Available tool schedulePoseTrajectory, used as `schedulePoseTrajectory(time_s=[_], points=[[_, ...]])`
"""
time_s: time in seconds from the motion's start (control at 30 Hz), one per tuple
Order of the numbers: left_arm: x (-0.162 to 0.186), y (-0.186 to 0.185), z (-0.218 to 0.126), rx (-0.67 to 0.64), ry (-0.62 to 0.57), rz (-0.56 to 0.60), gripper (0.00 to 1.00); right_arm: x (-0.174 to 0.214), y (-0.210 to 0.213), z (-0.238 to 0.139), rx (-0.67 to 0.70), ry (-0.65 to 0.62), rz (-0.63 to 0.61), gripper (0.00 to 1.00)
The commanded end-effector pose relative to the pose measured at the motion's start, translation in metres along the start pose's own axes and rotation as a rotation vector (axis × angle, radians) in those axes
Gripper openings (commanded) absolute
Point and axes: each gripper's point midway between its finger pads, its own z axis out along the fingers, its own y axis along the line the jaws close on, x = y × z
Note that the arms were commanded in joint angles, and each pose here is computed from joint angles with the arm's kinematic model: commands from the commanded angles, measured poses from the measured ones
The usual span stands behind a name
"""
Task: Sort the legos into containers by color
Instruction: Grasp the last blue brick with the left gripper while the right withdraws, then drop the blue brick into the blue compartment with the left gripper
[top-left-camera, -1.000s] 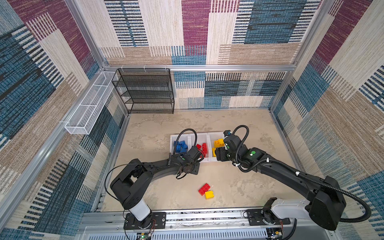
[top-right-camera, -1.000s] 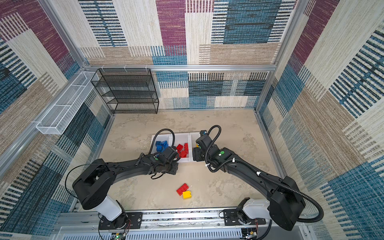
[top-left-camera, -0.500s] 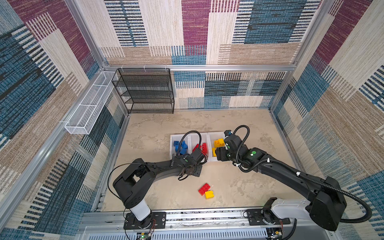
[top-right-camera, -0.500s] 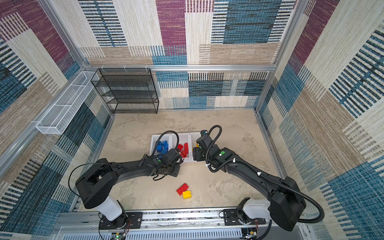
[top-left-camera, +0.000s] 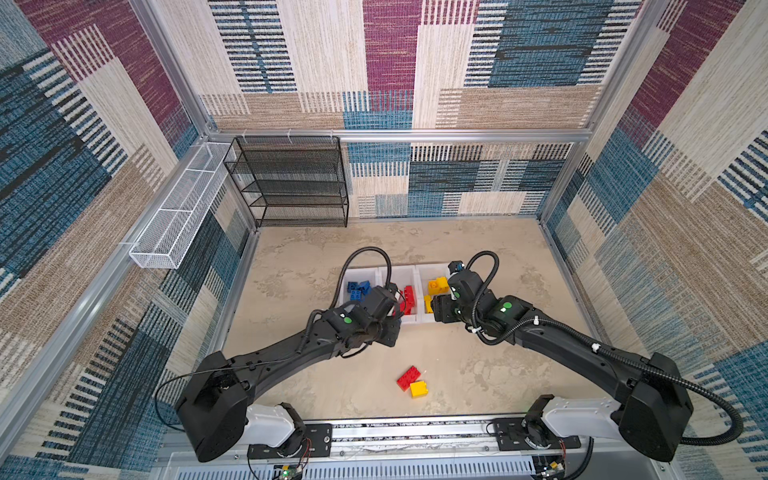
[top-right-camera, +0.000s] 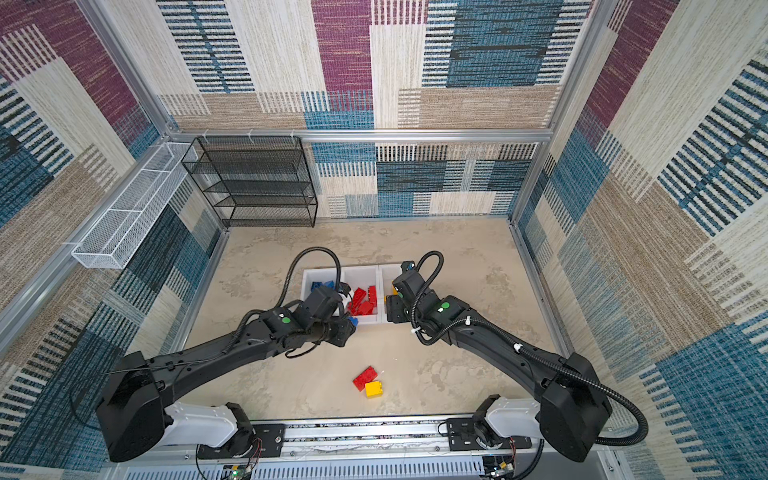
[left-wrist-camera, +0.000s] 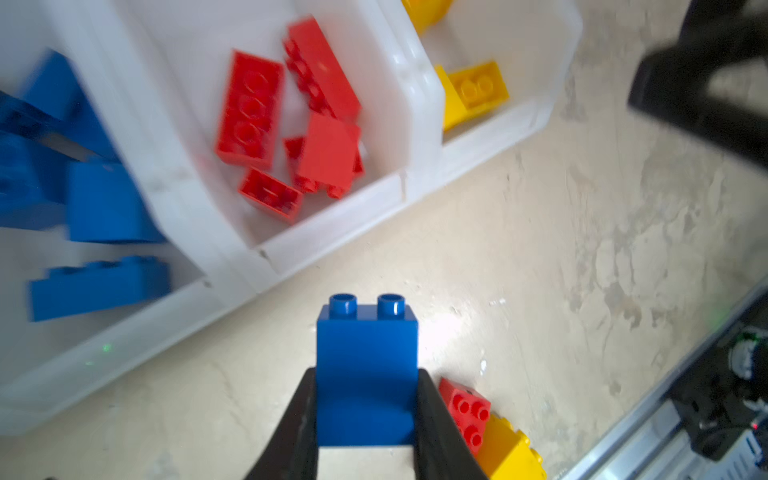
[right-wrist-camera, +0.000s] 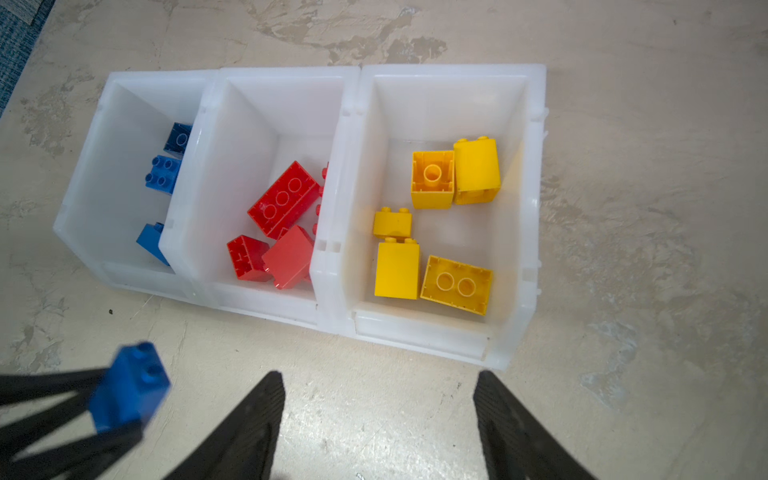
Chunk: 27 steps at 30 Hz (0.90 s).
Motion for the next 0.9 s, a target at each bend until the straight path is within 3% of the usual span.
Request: schedulePoseTrajectory(time_s=[0.0, 0.17, 0.4, 0.53, 0.7, 0.87], points=[[-0.013, 0.038, -0.013, -0.086, -0.023, -0.016, 0.26, -0.006, 0.003, -0.001, -0.011, -0.018, 0.011, 0.74], [-0.025, 0.093, -0.001, -0.175, -0.024, -0.099, 0.26, -0.005, 0.003, -0.004, -0.017, -0.026, 0.019, 0.74], [-0.024, 0.121, 0.024, -0.255, 0.056, -0.131, 0.27, -0.003, -0.002, -0.01, -0.005, -0.03, 0.025, 0.74], [-0.023, 0.125, 0.029, -0.277, 0.073, -0.131, 0.34, -0.002, -0.004, -0.013, -0.003, -0.034, 0.026, 0.75], [-0.021, 0.13, 0.027, -0.305, 0.075, -0.137, 0.52, -0.002, -0.003, -0.012, -0.002, -0.032, 0.024, 0.76], [-0.017, 0.133, 0.021, -0.315, 0.071, -0.143, 0.55, -0.004, -0.002, -0.012, -0.005, -0.032, 0.018, 0.76]])
